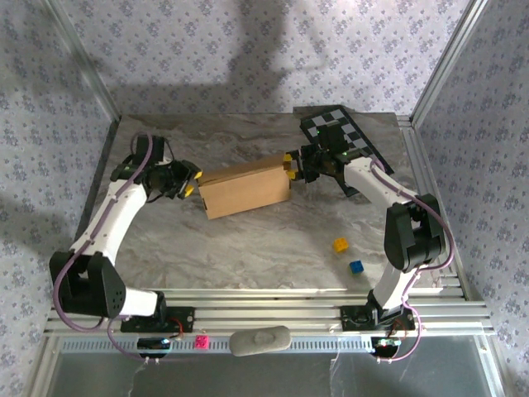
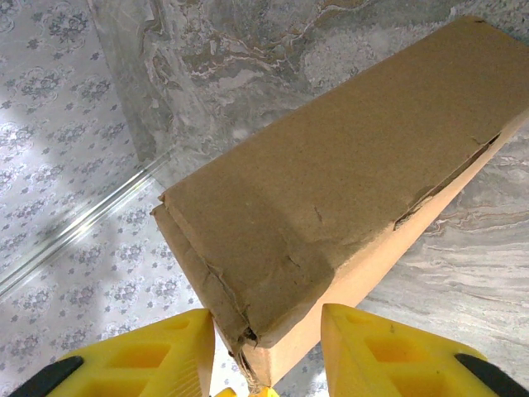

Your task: Fold the paper box

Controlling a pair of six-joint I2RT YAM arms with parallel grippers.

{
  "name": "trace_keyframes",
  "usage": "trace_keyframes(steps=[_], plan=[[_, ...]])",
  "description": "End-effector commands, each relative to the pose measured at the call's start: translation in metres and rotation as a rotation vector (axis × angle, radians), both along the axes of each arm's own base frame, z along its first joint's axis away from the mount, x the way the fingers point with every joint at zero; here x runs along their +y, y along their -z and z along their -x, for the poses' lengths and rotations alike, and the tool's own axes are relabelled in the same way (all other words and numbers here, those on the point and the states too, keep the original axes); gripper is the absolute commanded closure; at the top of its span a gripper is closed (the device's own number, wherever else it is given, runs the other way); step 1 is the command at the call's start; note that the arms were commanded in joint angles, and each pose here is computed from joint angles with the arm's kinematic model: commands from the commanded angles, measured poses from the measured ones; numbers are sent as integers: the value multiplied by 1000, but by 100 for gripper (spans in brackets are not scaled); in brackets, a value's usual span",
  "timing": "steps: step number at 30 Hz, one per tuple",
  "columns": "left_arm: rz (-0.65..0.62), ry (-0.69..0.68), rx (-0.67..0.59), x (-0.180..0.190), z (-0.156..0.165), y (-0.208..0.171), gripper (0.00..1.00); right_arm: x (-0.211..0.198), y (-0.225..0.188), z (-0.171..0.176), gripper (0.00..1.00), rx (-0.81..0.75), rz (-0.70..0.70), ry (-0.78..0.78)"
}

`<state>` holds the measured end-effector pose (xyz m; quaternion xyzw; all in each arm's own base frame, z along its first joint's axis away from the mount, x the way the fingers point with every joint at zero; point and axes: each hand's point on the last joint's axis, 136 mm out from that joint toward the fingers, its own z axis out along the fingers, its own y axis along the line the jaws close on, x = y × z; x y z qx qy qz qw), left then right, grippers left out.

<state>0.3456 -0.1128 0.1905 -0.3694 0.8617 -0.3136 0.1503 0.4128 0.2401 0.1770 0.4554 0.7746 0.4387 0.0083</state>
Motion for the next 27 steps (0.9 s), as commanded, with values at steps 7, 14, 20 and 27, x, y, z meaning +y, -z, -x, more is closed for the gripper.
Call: trace_keyframes(steps=[7,14,20,27], plan=[[15,17,50,-8,5,21,67,-16,30,20,65,100,71,7],[6,22,49,-7,7,24,90,-17,33,24,69,105,84,-8],[5,34,53,-8,9,26,91,-24,35,30,70,104,109,-39],[-12,96,14,-12,13,21,92,-32,35,42,66,71,123,-130]])
